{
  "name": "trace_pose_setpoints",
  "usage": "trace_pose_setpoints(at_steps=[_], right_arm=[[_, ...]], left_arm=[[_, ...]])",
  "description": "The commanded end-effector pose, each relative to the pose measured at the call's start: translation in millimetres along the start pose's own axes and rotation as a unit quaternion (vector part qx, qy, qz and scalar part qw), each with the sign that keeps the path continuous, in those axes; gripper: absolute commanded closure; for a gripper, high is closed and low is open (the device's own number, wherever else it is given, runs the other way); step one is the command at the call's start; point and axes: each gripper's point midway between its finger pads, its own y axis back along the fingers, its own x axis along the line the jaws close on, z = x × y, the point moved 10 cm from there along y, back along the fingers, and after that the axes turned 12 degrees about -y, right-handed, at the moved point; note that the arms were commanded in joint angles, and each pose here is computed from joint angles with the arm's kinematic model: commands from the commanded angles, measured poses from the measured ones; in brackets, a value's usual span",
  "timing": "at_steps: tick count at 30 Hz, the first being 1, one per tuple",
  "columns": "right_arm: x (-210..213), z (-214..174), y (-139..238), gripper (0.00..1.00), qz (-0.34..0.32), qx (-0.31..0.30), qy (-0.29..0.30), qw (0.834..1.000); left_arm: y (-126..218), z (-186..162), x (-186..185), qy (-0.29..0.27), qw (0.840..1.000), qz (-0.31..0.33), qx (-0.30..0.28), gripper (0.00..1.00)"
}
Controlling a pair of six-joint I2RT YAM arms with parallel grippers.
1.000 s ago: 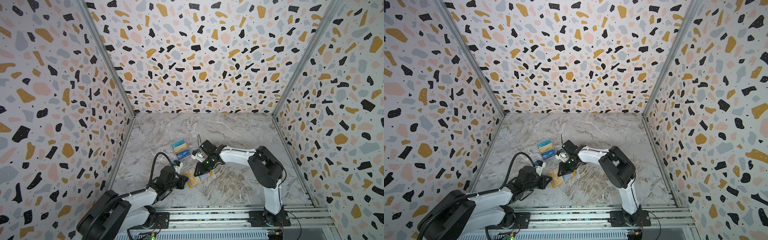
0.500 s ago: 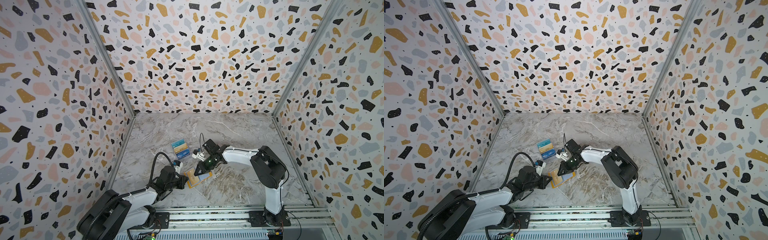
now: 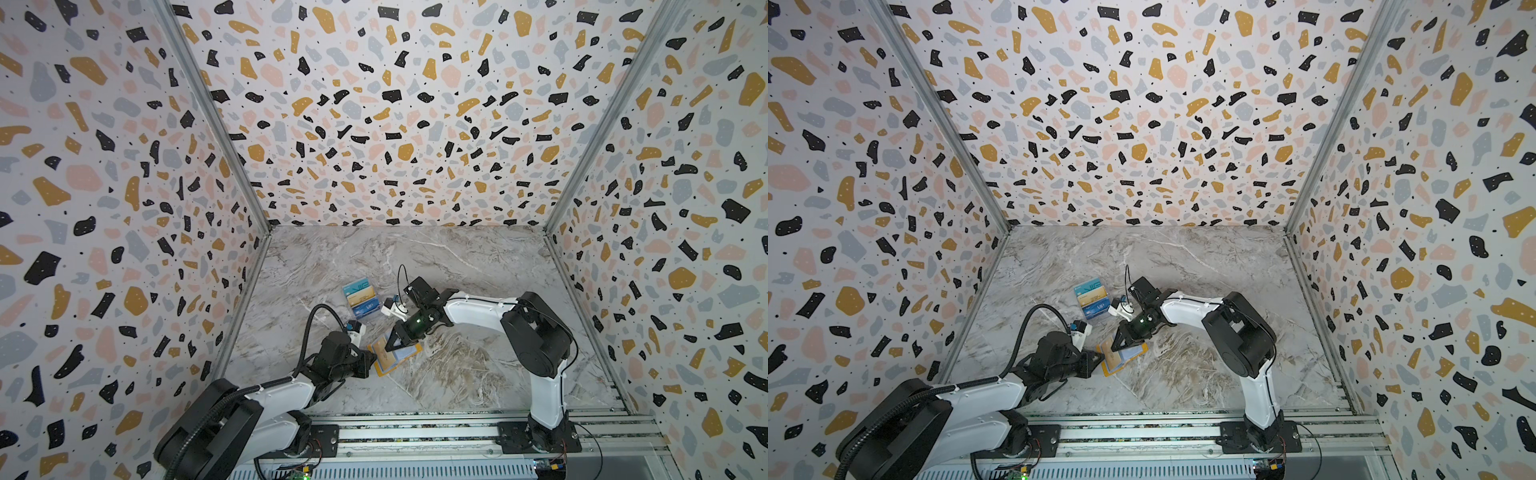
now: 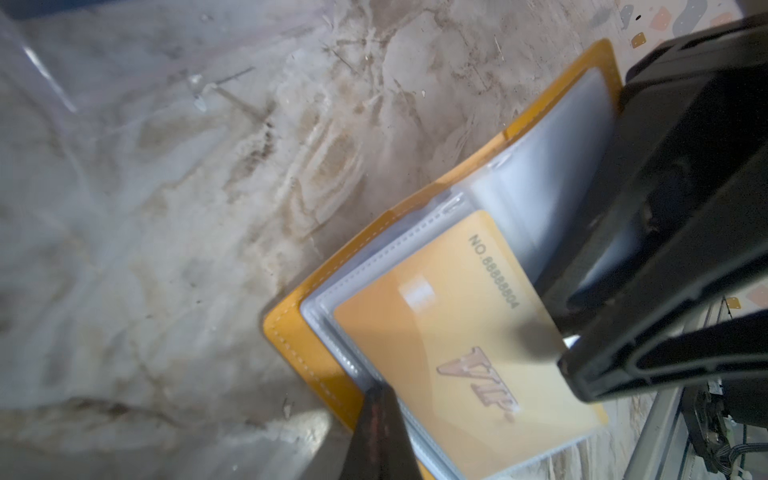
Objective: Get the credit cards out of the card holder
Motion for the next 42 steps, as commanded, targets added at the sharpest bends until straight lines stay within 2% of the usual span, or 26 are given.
trace_pose_setpoints(at_steps=[1,5,10,22,29,34,37,42], right_arm=[[10.3,-3.1,-19.5,0.79,0.001,0.022,0.027,0.999],[8.1,-2.7,-16.5,0.79,-0.033,0.014,0.029,0.999],[8.0,-3.2,-8.0,0.69,-0.067,0.003,0.029,0.997],[5.1,-1.8,1.2,0.67,-0.028,0.002,0.005,1.000],[-6.5,-2.5,7.1,0.58,-0.084,-0.017,-0.013,0.996],[-7.1,-4.1,4.7,0.59,-0.060,-0.012,-0.010,0.998],[-10.0,-7.4,4.1,0.62,-0.047,-0.013,-0.011,0.999],[-17.2,-14.6,7.1,0.70,-0.002,-0.013,-0.017,1.000]], left_arm=[[-2.9,-18.0,3.9,0.011,0.998,0.018,0.057,1.00],[-2.8,-18.2,3.9,0.012,0.998,0.017,0.057,1.00],[-2.7,-18.3,3.8,0.011,0.998,0.018,0.057,1.00],[-2.2,-18.3,2.8,0.010,0.998,0.012,0.056,1.00],[-2.0,-17.1,1.9,0.007,0.998,0.009,0.054,1.00],[4.4,-14.3,-0.3,0.001,0.999,0.006,0.031,1.00],[7.2,-13.6,-0.4,0.001,1.000,0.011,0.020,1.00],[2.2,-13.9,0.2,-0.002,0.999,0.008,0.038,1.00]])
